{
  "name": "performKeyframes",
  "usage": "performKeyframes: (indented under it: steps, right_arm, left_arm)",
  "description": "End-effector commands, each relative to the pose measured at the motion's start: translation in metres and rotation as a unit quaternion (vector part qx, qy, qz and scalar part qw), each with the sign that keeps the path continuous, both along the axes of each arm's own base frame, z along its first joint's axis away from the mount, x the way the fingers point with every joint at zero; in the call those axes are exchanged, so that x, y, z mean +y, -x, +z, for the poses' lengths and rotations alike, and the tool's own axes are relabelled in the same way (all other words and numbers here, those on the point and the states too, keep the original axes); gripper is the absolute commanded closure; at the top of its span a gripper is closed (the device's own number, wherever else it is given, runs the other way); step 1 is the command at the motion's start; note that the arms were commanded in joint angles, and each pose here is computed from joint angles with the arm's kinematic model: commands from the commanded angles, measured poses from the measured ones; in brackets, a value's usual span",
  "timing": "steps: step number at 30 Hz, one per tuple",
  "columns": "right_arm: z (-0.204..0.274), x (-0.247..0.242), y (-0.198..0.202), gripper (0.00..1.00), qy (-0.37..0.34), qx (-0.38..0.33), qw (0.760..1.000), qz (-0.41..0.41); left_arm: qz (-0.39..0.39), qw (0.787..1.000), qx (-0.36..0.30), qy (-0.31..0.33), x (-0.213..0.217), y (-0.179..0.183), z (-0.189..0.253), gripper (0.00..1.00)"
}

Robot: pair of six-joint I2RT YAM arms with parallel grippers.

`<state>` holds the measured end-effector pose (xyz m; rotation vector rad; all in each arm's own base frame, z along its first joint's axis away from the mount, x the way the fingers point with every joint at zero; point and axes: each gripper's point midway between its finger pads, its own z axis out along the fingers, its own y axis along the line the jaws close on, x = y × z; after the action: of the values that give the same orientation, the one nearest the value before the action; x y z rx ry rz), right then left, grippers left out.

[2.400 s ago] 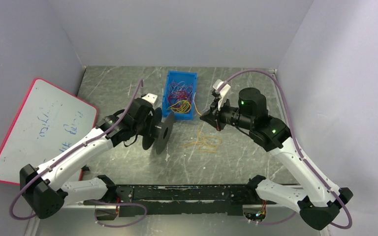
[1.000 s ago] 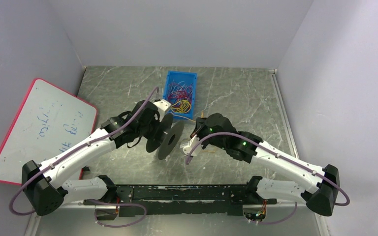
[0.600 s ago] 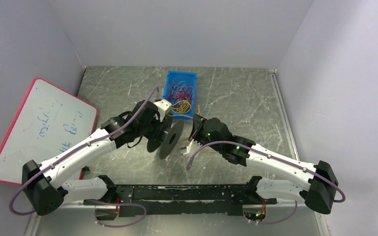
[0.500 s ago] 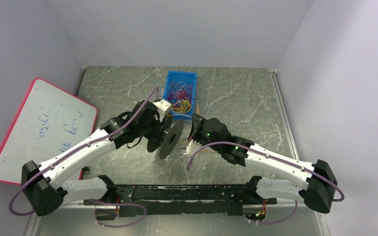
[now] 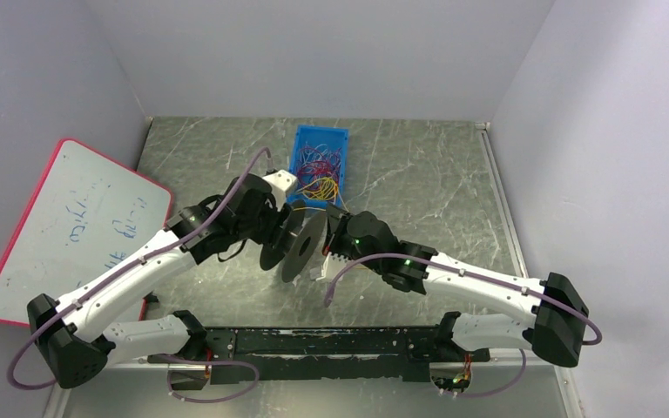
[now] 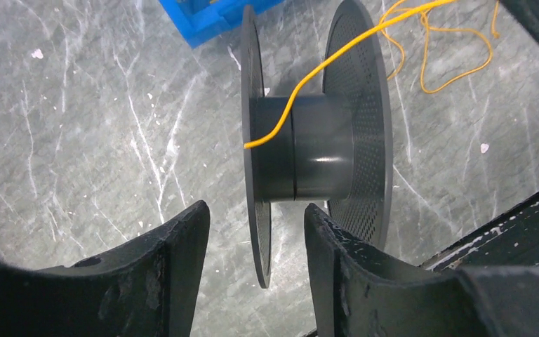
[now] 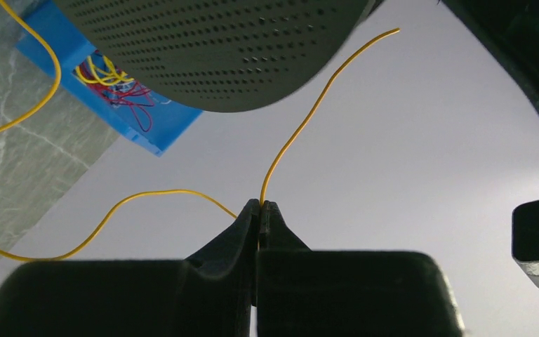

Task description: Wrap the cables

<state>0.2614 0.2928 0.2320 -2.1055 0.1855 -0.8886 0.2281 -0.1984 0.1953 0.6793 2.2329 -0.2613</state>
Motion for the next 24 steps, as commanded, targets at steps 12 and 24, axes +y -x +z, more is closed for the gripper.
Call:
performKeyframes:
  steps: [12,24]
  right_arm:
    - [0.037,0.011,0.029,1.00,0.047,0.001,0.997,0.057]
    - [0.072,0.023,0.060,1.00,-0.104,0.192,0.975,0.046]
  left_arm:
    - [0.016,0.999,-0.035,0.027,0.011,0.005,0.072,0.36]
    - [-0.005,0.992,-0.072,0.108,0.005,0.017,0.121,0.36]
